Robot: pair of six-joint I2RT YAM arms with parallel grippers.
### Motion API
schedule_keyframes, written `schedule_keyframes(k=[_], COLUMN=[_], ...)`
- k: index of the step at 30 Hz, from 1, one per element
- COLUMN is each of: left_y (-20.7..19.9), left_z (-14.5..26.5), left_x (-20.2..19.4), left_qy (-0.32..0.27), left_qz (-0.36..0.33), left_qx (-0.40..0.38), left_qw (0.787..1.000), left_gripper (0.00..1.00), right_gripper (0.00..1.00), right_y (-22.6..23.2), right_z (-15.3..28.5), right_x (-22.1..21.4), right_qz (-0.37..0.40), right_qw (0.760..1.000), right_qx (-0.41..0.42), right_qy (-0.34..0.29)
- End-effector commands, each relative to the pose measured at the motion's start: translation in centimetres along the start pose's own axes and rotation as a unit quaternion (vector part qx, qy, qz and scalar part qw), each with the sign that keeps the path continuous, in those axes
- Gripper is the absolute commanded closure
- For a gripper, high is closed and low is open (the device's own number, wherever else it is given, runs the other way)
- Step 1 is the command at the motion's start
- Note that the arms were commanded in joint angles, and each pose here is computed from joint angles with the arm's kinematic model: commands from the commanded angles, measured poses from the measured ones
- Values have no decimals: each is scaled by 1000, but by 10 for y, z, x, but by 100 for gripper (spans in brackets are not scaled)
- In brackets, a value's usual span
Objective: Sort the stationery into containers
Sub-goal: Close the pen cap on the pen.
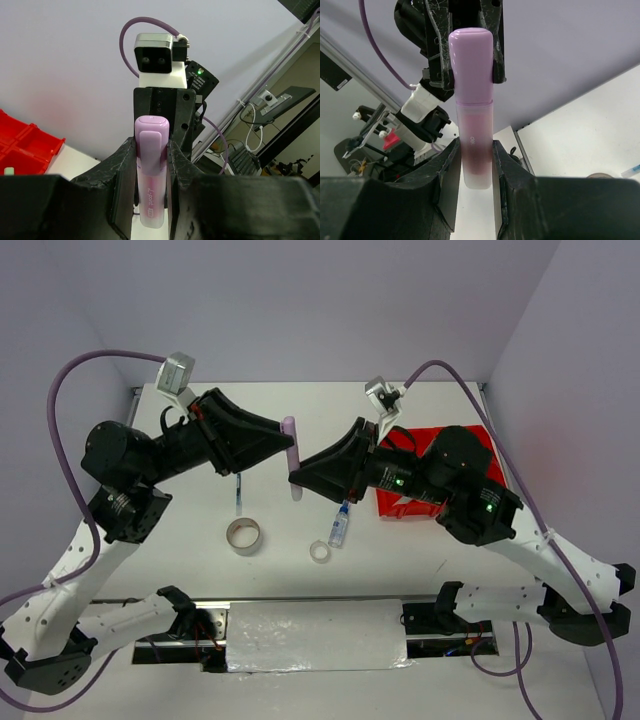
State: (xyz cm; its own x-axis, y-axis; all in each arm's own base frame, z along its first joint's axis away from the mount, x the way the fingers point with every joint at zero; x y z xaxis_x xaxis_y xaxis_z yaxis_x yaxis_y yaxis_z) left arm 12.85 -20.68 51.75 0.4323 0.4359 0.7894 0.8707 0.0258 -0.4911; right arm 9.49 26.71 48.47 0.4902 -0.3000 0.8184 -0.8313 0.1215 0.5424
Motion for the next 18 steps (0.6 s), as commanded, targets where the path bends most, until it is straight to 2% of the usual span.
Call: schedule_keyframes(k=[1, 3, 8, 12, 16, 18], left_y=[-8, -10, -12, -8, -8, -9], left_z=[3, 4, 5, 6, 4, 2], left_x=[-2, -5, -11, -12, -4, -1], left_qy=[6, 15, 30, 33, 22, 20], left_qz=[-21, -22, -23, -26, -39, -44], left_qx=[-30, -41, -66, -51, -31, -29], left_qw=[999, 999, 997, 998, 999, 998], left_gripper=[100, 99, 89, 76, 52, 50], right_gripper=[100, 100, 100, 100, 100, 100], right_y=[26, 28, 21, 20, 22, 18], right_z=[2, 4, 7, -1, -6, -8], right_x=[33, 39, 50, 52, 40, 35], right_qz=[29, 38, 80, 114, 111, 113], right_qw=[997, 997, 993, 991, 990, 990], right_qx=[46, 46, 41, 47, 82, 84], right_qy=[-48, -56, -71, -49, -20, -9])
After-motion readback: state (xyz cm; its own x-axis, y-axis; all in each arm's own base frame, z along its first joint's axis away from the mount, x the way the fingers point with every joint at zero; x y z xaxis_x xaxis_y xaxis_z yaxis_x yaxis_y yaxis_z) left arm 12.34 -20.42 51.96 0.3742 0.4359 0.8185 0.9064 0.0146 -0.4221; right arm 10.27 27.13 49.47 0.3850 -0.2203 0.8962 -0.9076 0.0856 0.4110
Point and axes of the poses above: each gripper's point midway between its finger pads, its own z axis back along the fingers, its own y axis along the line the jaws close on, x = y × z, the point moved 6 cm from there along z, back along the fingers, and after that the axes turned 2 degrees about -z, right-handed, at the moved point
